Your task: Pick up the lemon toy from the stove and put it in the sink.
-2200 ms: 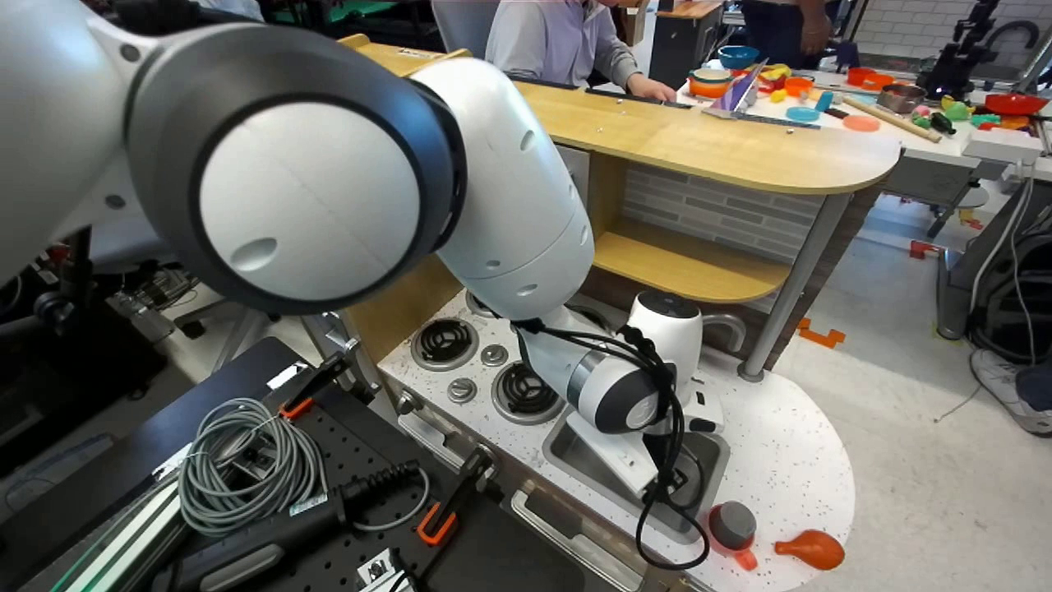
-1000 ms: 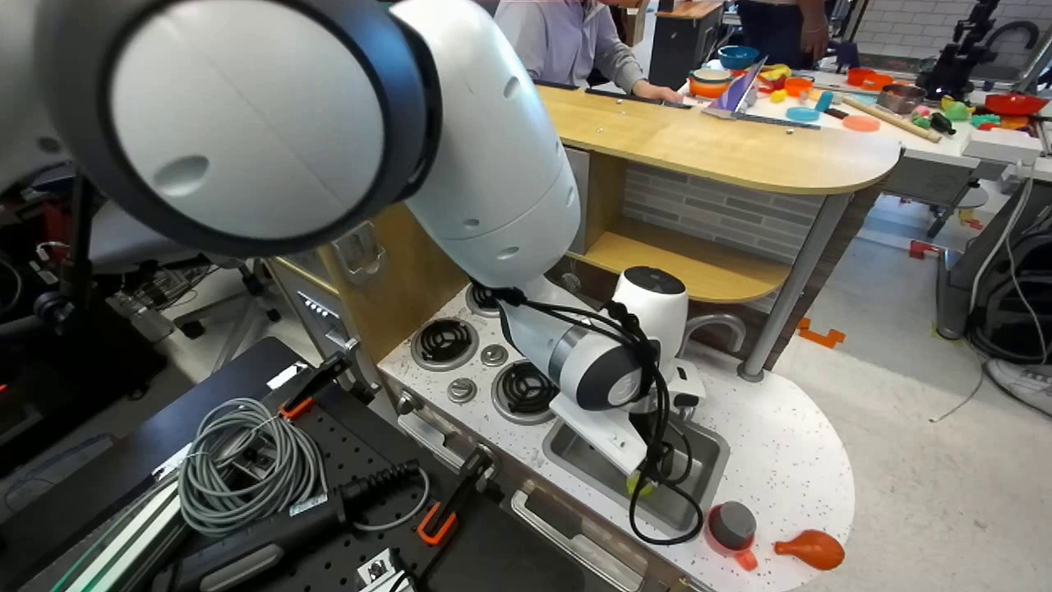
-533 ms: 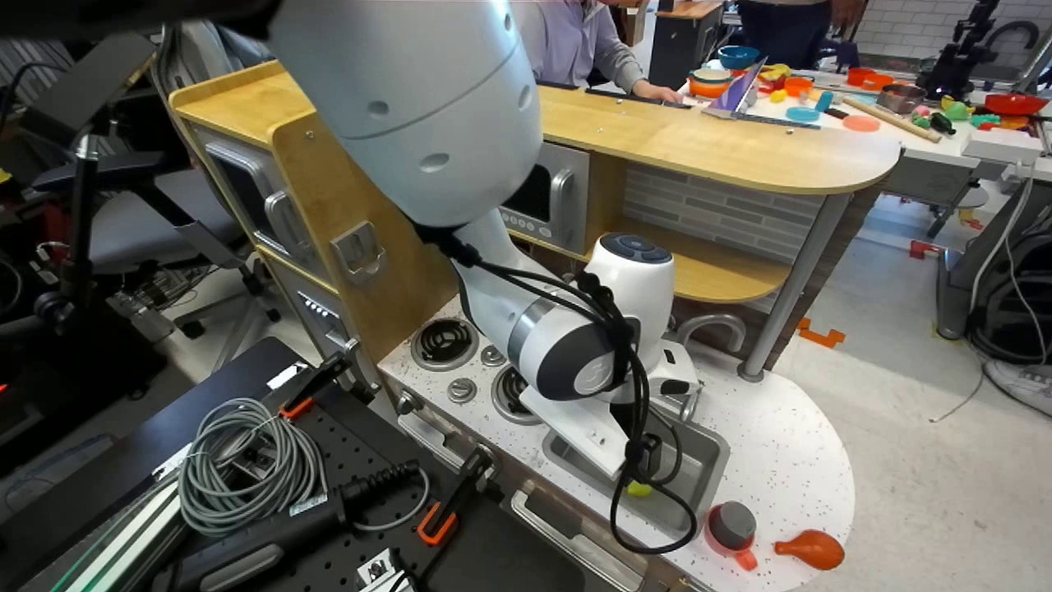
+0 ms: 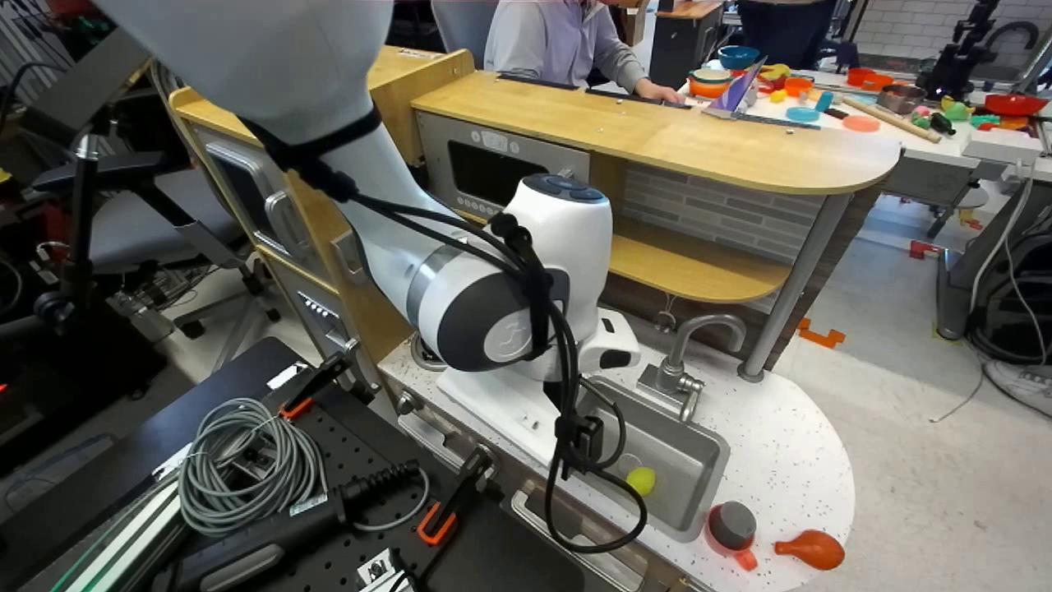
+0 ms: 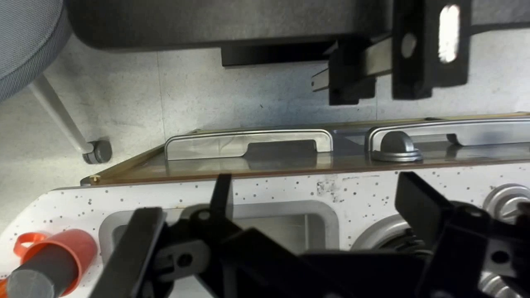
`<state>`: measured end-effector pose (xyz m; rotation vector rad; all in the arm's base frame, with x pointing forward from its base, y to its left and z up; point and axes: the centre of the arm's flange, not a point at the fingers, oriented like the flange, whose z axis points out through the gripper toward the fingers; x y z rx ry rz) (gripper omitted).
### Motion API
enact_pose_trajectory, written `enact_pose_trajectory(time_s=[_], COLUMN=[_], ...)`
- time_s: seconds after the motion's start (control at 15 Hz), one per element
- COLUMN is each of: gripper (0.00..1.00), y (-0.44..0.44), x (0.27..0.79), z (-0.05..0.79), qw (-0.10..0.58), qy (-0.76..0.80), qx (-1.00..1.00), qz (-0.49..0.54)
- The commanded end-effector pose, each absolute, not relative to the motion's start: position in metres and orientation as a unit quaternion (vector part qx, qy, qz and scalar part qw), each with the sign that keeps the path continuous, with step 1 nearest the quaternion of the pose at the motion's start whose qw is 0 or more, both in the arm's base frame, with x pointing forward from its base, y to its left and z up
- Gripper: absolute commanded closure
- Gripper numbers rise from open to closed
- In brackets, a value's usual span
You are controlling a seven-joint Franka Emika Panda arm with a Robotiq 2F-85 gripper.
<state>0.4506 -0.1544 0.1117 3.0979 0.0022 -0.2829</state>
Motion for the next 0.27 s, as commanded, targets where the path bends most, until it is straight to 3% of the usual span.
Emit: enact_pose_trajectory(time_s=[0.0,0.2], gripper=[0.0,0.0], y=[-0.1528,-0.152], x=[0.4473,0.4438], z=[0.1146,0.1149], qw=[0.014,0.013], qy=[0.003,0.005], qx=[0.996,0.996], qz=[-0.092,-0.094])
